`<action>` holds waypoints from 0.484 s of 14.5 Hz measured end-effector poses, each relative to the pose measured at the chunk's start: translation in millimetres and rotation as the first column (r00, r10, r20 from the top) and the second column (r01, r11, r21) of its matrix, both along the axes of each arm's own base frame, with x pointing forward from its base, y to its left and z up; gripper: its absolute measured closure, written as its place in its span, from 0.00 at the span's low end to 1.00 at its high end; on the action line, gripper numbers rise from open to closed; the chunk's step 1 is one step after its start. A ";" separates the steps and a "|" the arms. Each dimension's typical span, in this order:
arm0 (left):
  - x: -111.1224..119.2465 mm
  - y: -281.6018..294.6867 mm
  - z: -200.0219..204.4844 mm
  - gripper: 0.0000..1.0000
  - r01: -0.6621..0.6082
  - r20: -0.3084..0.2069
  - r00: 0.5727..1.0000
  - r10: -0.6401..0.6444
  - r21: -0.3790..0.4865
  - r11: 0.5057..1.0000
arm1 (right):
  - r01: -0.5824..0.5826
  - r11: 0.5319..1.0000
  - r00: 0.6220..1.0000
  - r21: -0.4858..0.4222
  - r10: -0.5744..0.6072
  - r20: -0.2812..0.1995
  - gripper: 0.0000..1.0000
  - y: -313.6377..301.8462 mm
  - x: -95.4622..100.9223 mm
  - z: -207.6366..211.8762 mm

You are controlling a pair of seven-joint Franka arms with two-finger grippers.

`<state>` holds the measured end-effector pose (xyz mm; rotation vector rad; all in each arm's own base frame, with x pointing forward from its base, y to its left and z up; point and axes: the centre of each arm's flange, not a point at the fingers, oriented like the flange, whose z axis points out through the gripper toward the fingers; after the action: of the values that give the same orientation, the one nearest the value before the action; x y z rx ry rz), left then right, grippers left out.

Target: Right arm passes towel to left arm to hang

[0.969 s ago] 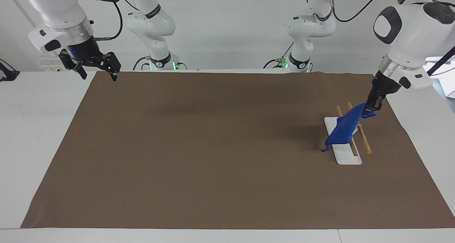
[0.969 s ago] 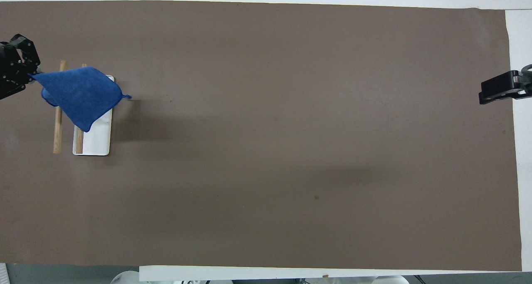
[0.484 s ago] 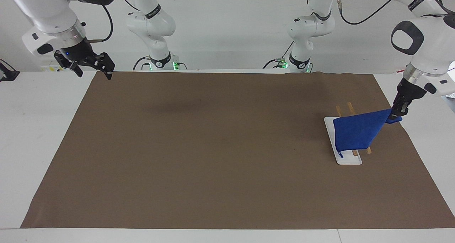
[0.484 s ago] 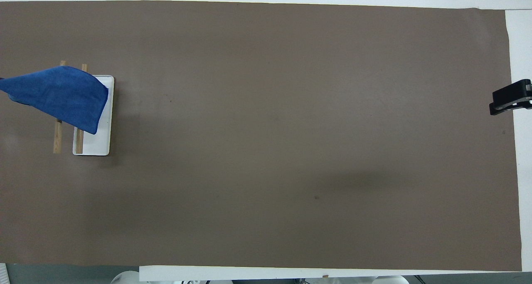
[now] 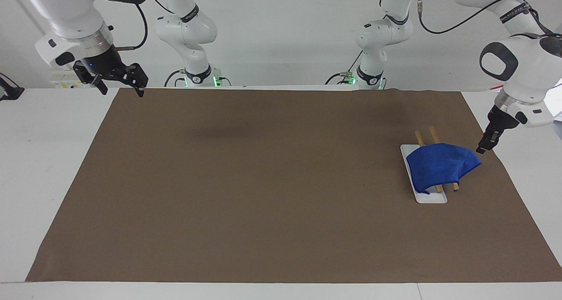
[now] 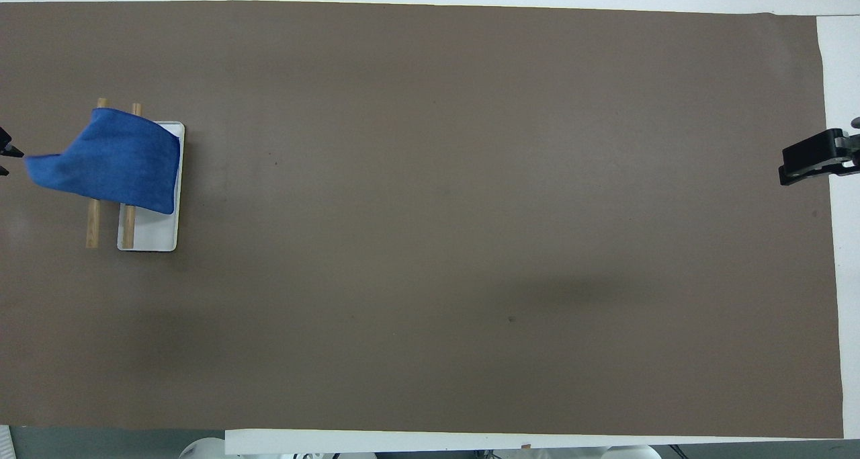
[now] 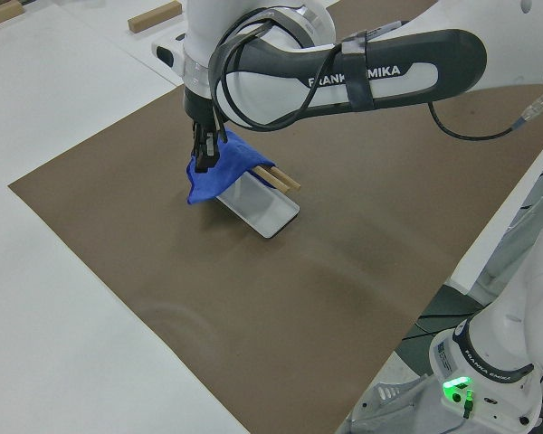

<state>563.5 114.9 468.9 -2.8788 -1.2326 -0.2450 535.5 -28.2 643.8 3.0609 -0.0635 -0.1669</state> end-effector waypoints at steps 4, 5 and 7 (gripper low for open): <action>-2.9 6.4 8.2 0.07 -0.009 -0.016 1.000 0.009 -0.002 1.000 | 0.007 1.000 1.000 0.000 -0.007 0.003 0.00 -4.1 0.1 0.3; -3.8 6.4 22.1 0.00 -0.011 -0.035 0.999 0.011 -0.005 1.000 | 0.010 1.000 1.000 0.000 -0.010 0.003 0.00 -5.4 0.0 0.3; -7.8 3.9 67.5 0.00 0.001 -0.071 0.997 -0.002 -0.009 1.000 | 0.014 1.000 1.000 0.000 -0.014 0.003 0.00 -7.7 -0.1 0.3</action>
<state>555.8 118.9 536.5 -2.8687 -1.2230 -0.1367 535.3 -35.9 644.1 3.0613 -0.0854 -0.1634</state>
